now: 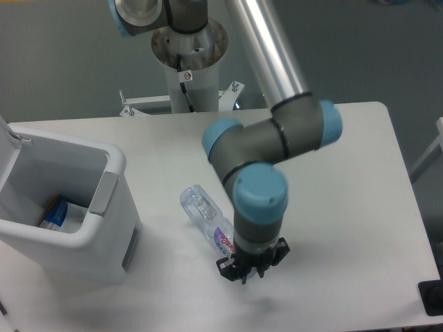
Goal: Place the trash in the trash can
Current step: 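Close the gripper on the bottle near its cap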
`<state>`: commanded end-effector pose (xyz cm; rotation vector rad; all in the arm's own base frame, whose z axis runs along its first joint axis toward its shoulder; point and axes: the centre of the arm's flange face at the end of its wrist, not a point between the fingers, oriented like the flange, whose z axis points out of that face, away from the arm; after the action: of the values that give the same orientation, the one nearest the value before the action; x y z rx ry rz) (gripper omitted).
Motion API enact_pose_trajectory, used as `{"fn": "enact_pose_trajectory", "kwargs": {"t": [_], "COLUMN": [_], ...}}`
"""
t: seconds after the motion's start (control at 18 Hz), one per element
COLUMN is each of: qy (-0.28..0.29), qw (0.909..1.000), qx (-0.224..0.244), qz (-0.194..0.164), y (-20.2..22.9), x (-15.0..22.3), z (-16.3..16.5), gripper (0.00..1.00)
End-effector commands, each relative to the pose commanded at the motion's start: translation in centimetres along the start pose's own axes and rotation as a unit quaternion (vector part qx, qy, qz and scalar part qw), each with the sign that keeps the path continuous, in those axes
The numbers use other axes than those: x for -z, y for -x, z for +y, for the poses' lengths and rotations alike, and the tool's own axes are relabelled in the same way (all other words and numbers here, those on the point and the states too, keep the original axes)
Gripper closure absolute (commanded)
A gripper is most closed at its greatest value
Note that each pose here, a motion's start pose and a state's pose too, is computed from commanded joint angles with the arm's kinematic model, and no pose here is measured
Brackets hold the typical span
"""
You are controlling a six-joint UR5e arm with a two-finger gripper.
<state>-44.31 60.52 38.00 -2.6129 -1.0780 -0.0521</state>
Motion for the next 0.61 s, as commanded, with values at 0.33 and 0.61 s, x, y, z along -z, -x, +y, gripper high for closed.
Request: {"fn": "enact_pose_trajectory", "kwargs": {"t": [0.33, 0.61], "qy": [-0.07, -0.137], "qw": [0.9956, 0.9824], "qx": [-0.001, -0.017], "qz": [0.063, 0.125], "y": [-0.8, -2.3], "x": [9.3, 16.8], "z": [-0.7, -1.3], "gripper": [1.0, 1.0]}}
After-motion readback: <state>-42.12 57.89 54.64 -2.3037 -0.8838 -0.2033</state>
